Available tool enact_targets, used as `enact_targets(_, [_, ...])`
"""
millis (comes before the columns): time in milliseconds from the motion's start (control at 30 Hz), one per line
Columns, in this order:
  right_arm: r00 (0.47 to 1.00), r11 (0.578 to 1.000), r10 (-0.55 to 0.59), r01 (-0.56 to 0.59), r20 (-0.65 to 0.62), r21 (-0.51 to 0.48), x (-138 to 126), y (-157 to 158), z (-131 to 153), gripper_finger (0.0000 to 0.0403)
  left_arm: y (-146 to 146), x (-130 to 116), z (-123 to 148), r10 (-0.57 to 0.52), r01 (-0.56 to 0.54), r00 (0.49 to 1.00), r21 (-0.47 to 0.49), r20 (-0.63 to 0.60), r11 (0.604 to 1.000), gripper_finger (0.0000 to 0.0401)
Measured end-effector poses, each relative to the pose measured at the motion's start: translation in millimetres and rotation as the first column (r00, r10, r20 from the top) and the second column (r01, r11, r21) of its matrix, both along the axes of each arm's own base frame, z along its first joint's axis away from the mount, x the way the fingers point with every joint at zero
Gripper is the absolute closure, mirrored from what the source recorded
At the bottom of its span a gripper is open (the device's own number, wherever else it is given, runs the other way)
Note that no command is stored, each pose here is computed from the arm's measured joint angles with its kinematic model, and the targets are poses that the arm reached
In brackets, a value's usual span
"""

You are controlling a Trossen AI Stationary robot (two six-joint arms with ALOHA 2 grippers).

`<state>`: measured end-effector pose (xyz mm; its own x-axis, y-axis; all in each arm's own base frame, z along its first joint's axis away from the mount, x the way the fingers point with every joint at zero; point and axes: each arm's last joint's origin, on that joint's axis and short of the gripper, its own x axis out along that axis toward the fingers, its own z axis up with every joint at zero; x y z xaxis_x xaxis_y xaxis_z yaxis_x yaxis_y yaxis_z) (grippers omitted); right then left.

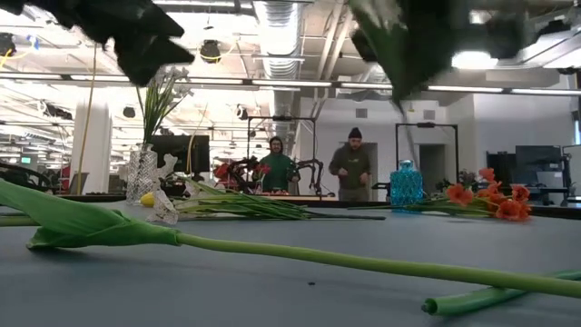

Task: Sort flowers into vase by color
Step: Put the top white flower into the transparent vase

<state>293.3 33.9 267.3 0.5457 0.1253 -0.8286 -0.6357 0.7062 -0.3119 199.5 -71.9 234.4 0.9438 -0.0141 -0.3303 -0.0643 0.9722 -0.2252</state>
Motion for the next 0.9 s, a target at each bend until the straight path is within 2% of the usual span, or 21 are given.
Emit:
enact_targets(33, [0.996,0.993,-0.053,0.046,0.067,0.104,6.2,-4.3,12.0,0.0384,1.6,-2.6,4.7,0.007,-0.008,1.000,0.025,0.027,1.000,0.0236])
enact_targets(100, [0.967,0.938,-0.168,0.098,0.190,0.333,17.2,-15.1,34.6,0.0384,4.6,-7.2,14.7,0.023,-0.030,0.995,0.071,0.092,0.997,0.0236])
enact_targets(200, [0.880,0.786,-0.351,0.092,0.319,0.611,30.8,-30.2,62.7,0.0384,8.8,-9.8,28.4,0.050,-0.075,0.979,0.116,0.199,0.990,0.0236])
enact_targets(300, [0.798,0.666,-0.476,0.052,0.370,0.744,39.4,-43.2,78.4,0.0384,12.4,-8.4,40.4,0.057,-0.104,0.951,0.143,0.305,0.984,0.0236])
enact_targets(400, [0.753,0.590,-0.538,0.015,0.379,0.807,45.9,-51.1,83.4,0.0382,17.4,-5.2,46.0,0.072,-0.139,0.929,0.163,0.363,0.977,0.0237])
enact_targets(533, [0.746,0.557,-0.554,0.003,0.369,0.831,56.8,-51.3,76.2,0.0379,25.5,2.3,47.2,0.077,-0.148,0.915,0.154,0.397,0.977,0.0237])
enact_targets(700, [0.758,0.555,-0.544,0.005,0.359,0.832,68.3,-46.3,63.1,0.0380,31.9,15.0,36.9,0.062,-0.096,0.931,0.079,0.359,0.992,0.0237])
enact_targets(900, [0.743,0.561,-0.563,0.022,0.362,0.828,73.2,-43.9,58.5,0.0380,31.9,29.2,32.4,0.066,-0.074,0.911,0.004,0.407,0.997,0.0237])
